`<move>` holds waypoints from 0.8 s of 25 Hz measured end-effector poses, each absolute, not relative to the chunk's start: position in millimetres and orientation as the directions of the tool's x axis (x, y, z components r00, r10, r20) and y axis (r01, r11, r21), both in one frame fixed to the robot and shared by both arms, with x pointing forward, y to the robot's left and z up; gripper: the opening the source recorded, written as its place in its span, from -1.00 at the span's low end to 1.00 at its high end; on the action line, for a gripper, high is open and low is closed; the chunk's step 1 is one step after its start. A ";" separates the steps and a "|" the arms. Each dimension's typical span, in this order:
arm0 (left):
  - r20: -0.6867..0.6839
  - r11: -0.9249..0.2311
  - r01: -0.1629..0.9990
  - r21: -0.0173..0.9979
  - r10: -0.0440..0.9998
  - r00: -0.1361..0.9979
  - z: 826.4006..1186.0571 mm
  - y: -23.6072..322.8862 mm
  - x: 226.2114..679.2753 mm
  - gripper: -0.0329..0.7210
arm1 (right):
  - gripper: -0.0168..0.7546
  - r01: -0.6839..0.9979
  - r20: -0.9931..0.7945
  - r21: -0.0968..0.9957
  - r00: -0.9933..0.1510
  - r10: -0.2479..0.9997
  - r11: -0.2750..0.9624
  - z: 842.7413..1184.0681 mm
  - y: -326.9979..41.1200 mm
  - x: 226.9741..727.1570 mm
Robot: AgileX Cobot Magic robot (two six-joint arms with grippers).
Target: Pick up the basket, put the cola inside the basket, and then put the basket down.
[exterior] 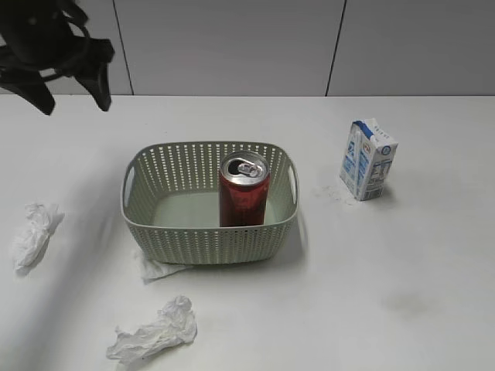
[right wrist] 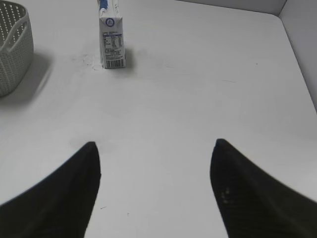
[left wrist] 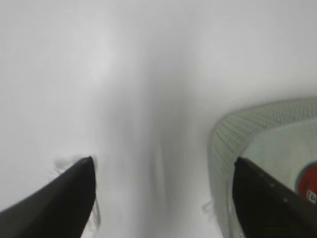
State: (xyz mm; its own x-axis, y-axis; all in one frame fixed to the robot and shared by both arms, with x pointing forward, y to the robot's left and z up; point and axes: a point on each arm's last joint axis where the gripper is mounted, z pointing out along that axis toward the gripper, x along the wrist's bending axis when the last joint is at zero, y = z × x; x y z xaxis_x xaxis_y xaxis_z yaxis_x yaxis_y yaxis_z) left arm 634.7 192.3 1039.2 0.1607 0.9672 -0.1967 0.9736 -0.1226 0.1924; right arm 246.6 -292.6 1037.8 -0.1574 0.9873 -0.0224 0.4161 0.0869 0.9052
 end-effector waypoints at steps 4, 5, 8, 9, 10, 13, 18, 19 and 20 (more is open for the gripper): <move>-0.181 -0.039 0.973 0.228 0.980 0.082 1054.3 240.3 640.0 0.77 | 0.41 0.416 -0.022 0.905 -0.157 0.987 0.087 1037.8 -292.6 246.6; -0.167 -0.027 0.971 0.237 0.984 0.068 1057.9 251.6 638.4 0.75 | 0.41 0.416 -0.022 0.905 -0.157 0.987 0.087 1037.8 -292.6 246.6; -0.096 -0.011 0.967 0.254 0.995 0.036 1069.4 275.3 623.8 0.66 | 0.41 0.416 -0.022 0.905 -0.157 0.987 0.087 1037.8 -292.6 246.6; -0.052 -0.020 0.966 0.256 0.998 0.035 1073.8 281.9 613.4 0.65 | 0.41 0.416 -0.022 0.905 -0.157 0.987 0.087 1037.8 -292.6 246.6; -0.026 -0.026 0.967 0.255 0.999 0.033 1076.5 286.0 604.9 0.65 | 0.41 0.416 -0.022 0.905 -0.157 0.987 0.087 1037.8 -292.6 246.6; 0.022 -0.039 0.971 0.236 0.999 0.034 1080.5 292.9 569.5 0.64 | 0.41 0.416 -0.022 0.905 -0.157 0.987 0.087 1037.8 -292.6 246.6; 0.000 -0.031 0.983 0.179 1.000 0.032 1070.7 293.3 495.1 0.64 | 0.41 0.416 -0.022 0.905 -0.157 0.987 0.087 1037.8 -292.6 246.6; -0.013 -0.027 0.984 0.177 0.999 0.029 1067.7 292.7 480.1 0.64 | 0.41 0.416 -0.022 0.905 -0.157 0.987 0.087 1037.8 -292.6 246.6; -0.015 -0.025 0.983 0.182 0.999 0.029 1064.4 292.9 466.1 0.64 | 0.41 0.416 -0.022 0.905 -0.157 0.987 0.087 1037.8 -292.6 246.6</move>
State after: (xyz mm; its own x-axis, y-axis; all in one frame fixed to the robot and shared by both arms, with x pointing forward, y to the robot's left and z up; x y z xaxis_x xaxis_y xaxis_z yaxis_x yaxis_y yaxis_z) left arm 466.1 292.9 1064.4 0.0286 0.9995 -0.0154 0.9829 -0.0253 0.1824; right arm 246.6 -292.6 1037.8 -0.1574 0.9873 -0.0224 0.4161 0.0869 0.9052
